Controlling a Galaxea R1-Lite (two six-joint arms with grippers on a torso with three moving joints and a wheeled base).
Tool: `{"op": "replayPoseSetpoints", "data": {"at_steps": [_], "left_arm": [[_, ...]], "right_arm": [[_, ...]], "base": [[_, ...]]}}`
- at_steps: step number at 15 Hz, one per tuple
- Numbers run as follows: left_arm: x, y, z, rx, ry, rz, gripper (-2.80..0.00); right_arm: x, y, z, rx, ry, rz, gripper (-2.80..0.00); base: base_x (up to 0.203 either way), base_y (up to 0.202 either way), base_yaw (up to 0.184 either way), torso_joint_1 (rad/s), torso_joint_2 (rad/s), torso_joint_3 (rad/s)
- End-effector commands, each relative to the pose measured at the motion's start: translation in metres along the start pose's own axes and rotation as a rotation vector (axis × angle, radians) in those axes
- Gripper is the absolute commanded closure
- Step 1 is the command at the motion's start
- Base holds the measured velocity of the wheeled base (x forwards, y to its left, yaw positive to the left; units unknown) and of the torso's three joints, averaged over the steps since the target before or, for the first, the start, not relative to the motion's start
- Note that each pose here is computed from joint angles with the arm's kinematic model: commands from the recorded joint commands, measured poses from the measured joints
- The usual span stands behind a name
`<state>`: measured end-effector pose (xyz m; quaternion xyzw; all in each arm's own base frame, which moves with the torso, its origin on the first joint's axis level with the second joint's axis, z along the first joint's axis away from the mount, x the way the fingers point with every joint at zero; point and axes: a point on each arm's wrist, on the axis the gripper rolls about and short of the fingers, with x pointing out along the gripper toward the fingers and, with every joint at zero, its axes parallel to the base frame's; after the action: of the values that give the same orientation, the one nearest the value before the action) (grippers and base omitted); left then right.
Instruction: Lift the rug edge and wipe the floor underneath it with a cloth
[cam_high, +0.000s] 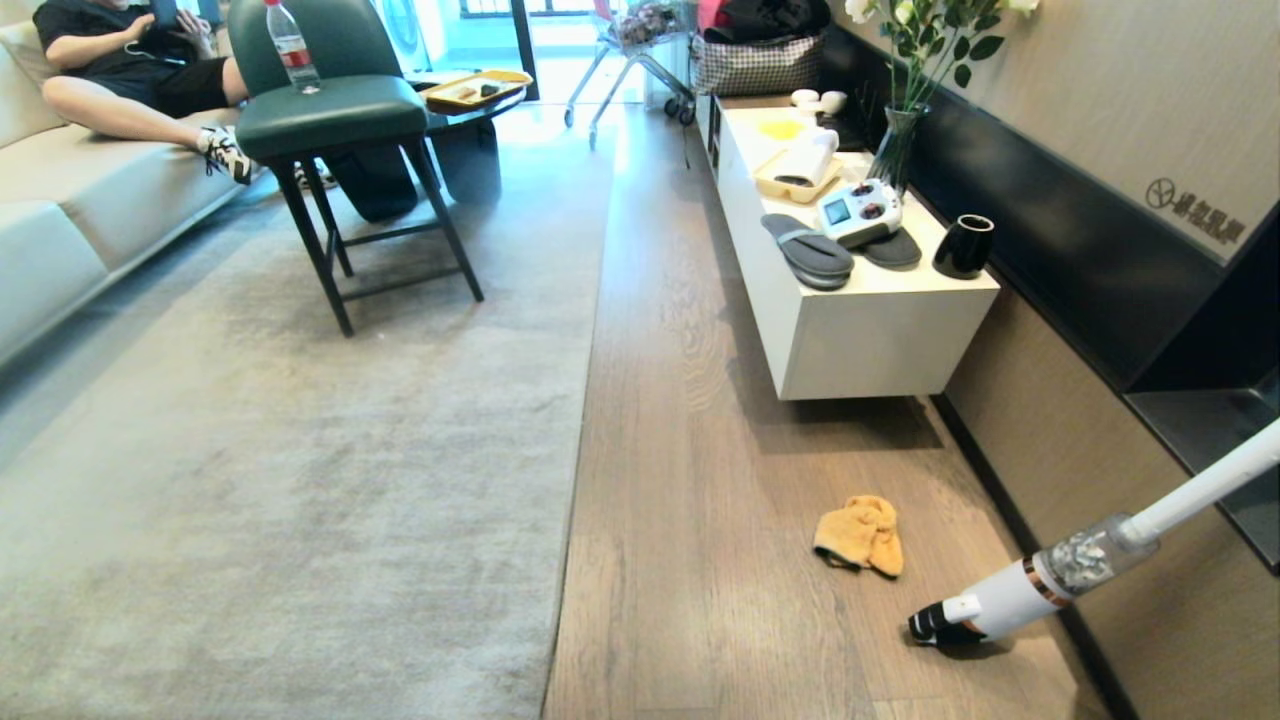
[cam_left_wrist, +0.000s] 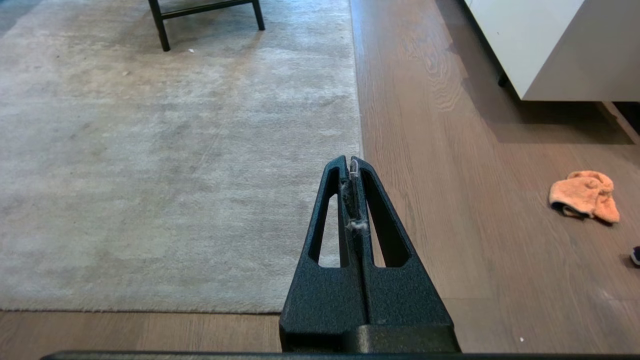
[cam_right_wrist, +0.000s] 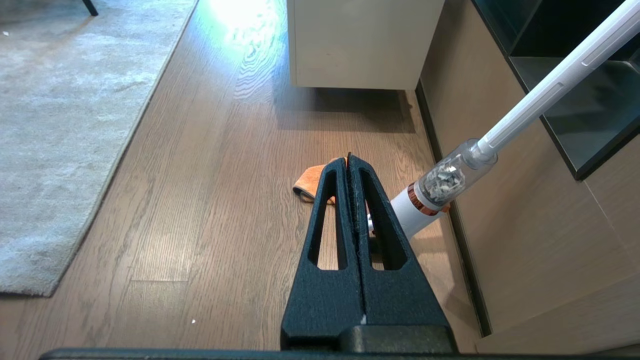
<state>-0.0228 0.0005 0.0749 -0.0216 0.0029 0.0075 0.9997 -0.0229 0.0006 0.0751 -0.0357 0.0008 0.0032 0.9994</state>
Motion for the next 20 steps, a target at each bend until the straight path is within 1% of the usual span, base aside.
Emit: {"op": "replayPoseSetpoints", "data": {"at_steps": [1,2,4,9,14,20], "left_arm": [[0.0000,0.0000,0.0000,0.000,0.000,0.000,0.00],[0.0000,0.0000,0.0000,-0.001,0.000,0.000,0.00],[0.0000,0.0000,0.0000,-0.001,0.000,0.000,0.00],[0.0000,0.0000,0.0000,-0.001,0.000,0.000,0.00],[0.0000,0.0000,0.0000,-0.001,0.000,0.000,0.00],[0.0000,0.0000,0.0000,-0.001,0.000,0.000,0.00]], "right_arm": [[0.0001,0.0000,-0.0001,-0.004,0.003,0.000,0.00],[0.0001,0.0000,-0.0001,-0.004,0.003,0.000,0.00],[0.0001,0.0000,-0.0001,-0.004,0.003,-0.002,0.00],[0.0001,0.0000,-0.0001,-0.002,0.003,-0.002,0.00],[0.0001,0.0000,-0.0001,-0.002,0.003,-0.002,0.00],[0.0001,0.0000,-0.0001,-0.004,0.003,-0.002,0.00]], "base": [[0.000,0.000,0.000,0.000,0.00,0.000],[0.000,0.000,0.000,0.000,0.00,0.000],[0.000,0.000,0.000,-0.051,-0.20,-0.246],[0.000,0.000,0.000,-0.039,-0.38,-0.424],[0.000,0.000,0.000,0.025,-0.43,-0.402],[0.000,0.000,0.000,0.103,-0.47,-0.374]]}}
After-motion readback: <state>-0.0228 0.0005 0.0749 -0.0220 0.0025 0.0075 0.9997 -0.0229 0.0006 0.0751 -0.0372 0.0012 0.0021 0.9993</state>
